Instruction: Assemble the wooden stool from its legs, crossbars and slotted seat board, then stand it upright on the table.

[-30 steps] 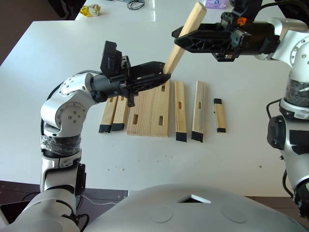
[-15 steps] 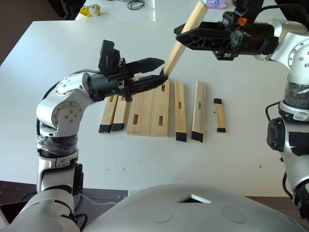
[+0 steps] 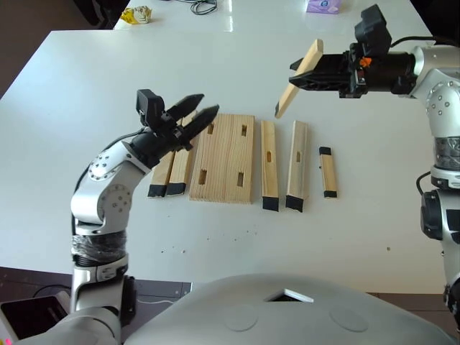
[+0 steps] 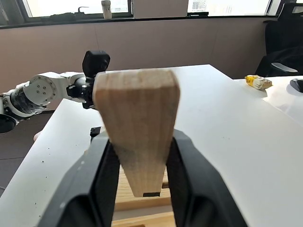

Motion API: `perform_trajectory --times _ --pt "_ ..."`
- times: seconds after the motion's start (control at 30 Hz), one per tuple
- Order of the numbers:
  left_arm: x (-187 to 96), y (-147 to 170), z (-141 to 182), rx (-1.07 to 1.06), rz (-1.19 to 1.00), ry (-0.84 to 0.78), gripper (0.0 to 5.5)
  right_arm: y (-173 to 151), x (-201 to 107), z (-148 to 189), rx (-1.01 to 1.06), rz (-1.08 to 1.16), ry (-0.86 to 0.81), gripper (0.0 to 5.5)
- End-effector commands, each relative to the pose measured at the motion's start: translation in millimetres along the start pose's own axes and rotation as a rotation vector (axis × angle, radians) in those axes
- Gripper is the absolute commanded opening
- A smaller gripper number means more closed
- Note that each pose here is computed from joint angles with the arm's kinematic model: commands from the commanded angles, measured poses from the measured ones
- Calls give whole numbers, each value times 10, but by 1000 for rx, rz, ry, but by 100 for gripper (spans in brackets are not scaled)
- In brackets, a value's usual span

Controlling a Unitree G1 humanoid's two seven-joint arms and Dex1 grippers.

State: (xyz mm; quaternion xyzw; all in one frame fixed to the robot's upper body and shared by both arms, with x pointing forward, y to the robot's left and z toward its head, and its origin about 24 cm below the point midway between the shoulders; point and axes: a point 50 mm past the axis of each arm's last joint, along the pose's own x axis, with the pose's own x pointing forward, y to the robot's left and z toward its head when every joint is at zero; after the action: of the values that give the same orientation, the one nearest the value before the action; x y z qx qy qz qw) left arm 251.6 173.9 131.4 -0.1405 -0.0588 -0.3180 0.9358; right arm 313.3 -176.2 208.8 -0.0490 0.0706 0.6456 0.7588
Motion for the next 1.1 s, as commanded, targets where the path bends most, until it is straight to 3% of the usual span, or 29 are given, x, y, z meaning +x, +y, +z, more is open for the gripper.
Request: perform_trajectory --times 0.03,0.13,0.33,0.5,0.9,1.1 --pt "151 -242 76 -92 452 -306 266 -22 -146 -165 -88 70 173 132" --pt "318 -212 82 -126 581 -339 266 21 -227 -310 -117 93 237 132" --pt "668 -284 22 -67 606 -273 266 84 -352 -732 -94 14 285 132" --pt "657 -330 -105 -16 650 -226 266 167 -317 -820 -79 -3 253 132" --pt "635 -203 -283 -303 720 -179 266 219 -321 -989 -21 -138 153 132" --pt "659 -241 -319 -322 683 -147 266 277 -310 -1081 17 -200 100 132"
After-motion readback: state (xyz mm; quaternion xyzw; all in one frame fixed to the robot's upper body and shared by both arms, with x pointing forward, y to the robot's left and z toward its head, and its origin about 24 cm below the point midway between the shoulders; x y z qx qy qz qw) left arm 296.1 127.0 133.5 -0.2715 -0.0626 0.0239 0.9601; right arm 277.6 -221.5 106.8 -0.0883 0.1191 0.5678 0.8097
